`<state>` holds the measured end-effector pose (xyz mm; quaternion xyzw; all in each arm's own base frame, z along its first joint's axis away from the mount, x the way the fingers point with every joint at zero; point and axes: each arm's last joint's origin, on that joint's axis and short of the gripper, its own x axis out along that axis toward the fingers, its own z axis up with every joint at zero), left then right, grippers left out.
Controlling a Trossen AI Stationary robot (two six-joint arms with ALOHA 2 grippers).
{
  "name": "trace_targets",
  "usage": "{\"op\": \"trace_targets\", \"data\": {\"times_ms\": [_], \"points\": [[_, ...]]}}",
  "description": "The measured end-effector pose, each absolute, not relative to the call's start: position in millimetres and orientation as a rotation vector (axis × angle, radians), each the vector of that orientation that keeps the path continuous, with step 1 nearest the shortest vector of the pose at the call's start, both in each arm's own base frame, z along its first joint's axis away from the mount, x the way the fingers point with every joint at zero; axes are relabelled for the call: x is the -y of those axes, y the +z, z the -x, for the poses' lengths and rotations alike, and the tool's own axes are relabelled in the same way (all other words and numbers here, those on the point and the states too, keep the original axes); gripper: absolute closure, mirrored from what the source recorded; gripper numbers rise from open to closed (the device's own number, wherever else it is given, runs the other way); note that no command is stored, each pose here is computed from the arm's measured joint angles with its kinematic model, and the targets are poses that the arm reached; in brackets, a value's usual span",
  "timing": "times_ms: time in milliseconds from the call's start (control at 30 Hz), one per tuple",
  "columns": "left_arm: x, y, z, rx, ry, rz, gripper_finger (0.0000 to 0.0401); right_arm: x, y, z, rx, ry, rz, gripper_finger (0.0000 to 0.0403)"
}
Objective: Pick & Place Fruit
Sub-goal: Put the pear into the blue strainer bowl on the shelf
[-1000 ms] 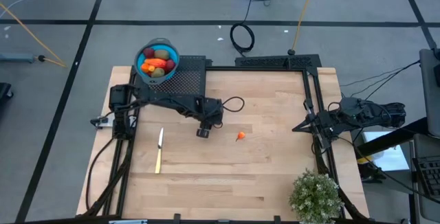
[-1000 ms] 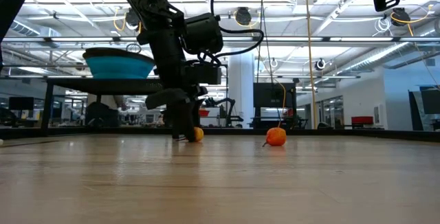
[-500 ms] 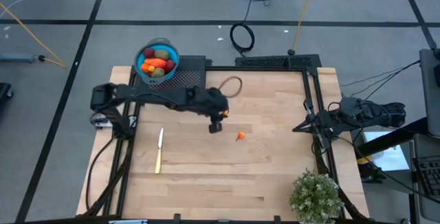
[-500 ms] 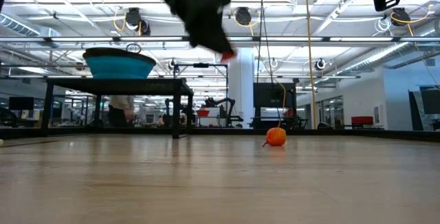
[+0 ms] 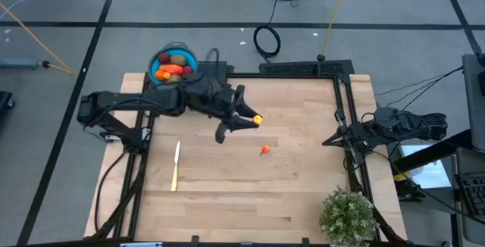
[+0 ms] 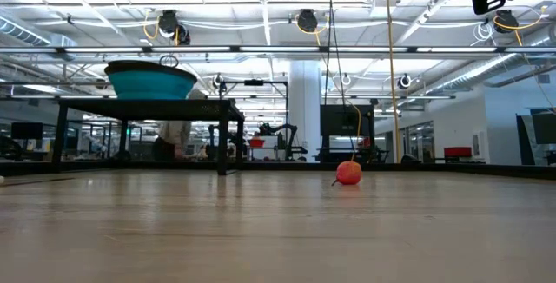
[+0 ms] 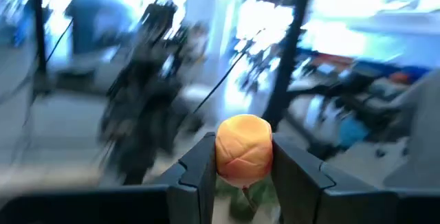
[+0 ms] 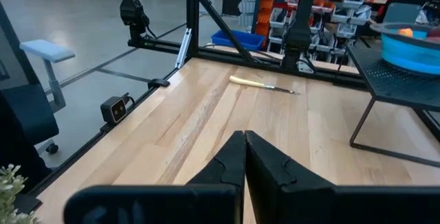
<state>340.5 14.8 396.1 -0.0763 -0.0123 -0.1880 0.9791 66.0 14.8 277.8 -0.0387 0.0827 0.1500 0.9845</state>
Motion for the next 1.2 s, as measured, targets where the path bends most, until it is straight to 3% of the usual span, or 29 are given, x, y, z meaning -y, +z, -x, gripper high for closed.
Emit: {"op": "trace_targets", "data": {"times_ms": [433,667,967,1200], "points": [[9,431,-331,0.395,-0.511,0.04,0.0284,-15,277,-66,-0.177,0.302,0.078,0.0403],[15,436,-328,0.462,-0.531,0.025,0.0284,-15,277,-66,-0.177,0.302,0.078,0.0403],[16,428,-332,0.343,-0.529,0.14,0.0284,-15,277,-66,-0.177,0.302,0.078,0.0403],[16,396,-342,0.012,-0.29,0.277,0.0284,-15,277,-66,-0.177,0.302,0.078,0.0403]]}}
